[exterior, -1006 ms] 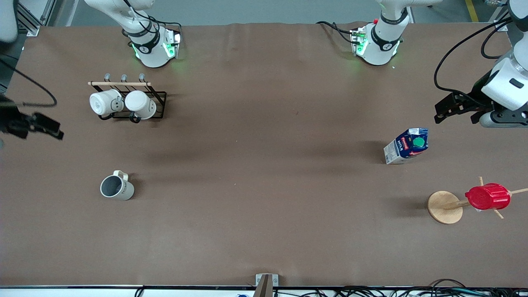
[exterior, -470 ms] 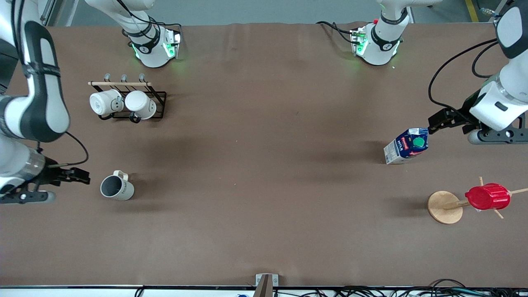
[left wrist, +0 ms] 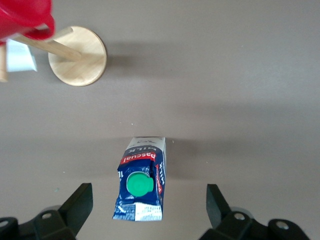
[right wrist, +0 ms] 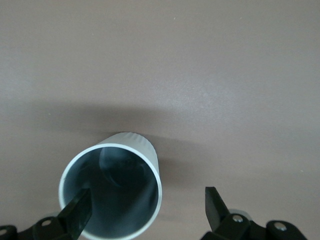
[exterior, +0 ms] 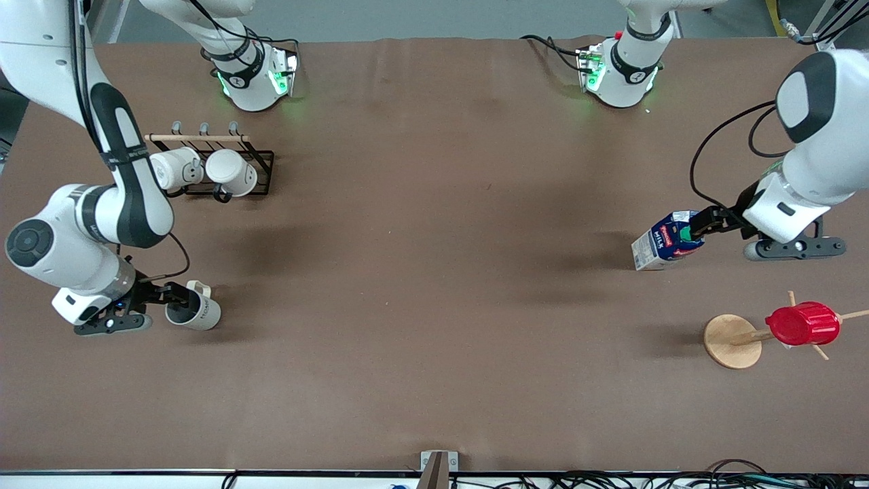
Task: Place cup and milk on table
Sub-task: 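Reach the right gripper to the grey mug while the left gripper reaches the milk, then close the right gripper on the mug while the left gripper grasps the milk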
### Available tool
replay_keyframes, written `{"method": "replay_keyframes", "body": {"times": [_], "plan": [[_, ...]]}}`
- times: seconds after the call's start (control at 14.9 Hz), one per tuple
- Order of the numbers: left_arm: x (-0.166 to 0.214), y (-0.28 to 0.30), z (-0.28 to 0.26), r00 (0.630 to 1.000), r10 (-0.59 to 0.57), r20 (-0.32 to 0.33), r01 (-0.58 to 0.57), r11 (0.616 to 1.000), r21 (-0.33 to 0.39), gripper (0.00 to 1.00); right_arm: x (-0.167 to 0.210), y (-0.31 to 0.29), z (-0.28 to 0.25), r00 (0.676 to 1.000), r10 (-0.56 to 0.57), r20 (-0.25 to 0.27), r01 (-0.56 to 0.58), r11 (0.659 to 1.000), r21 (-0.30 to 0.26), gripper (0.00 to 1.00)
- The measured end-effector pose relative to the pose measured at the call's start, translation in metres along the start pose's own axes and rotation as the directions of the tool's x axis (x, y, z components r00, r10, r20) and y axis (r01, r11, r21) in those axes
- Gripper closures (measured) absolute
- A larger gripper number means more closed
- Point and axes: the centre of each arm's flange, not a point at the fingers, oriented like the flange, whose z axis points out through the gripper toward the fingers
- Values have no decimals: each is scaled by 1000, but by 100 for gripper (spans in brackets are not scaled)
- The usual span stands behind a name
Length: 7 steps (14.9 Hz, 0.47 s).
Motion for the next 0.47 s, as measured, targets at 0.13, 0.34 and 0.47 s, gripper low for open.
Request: {"method": "replay_keyframes", "body": {"times": [0.13, 0.34, 0.47], "plan": [[-3, -4, 21, 1000, 1, 13, -1, 1000, 12, 0, -2, -1, 10, 1000, -8, -1, 8, 1000, -1, 0], [-6, -17, 50, 1000, -17, 20, 17, 1000, 16, 0, -3, -1, 16, 1000, -11, 3, 11, 1000, 0, 8], [-12, -20, 70, 1000, -21, 21, 20, 1000, 16, 1, -3, -1, 18, 1000, -12, -1, 12, 1000, -2, 16]]}}
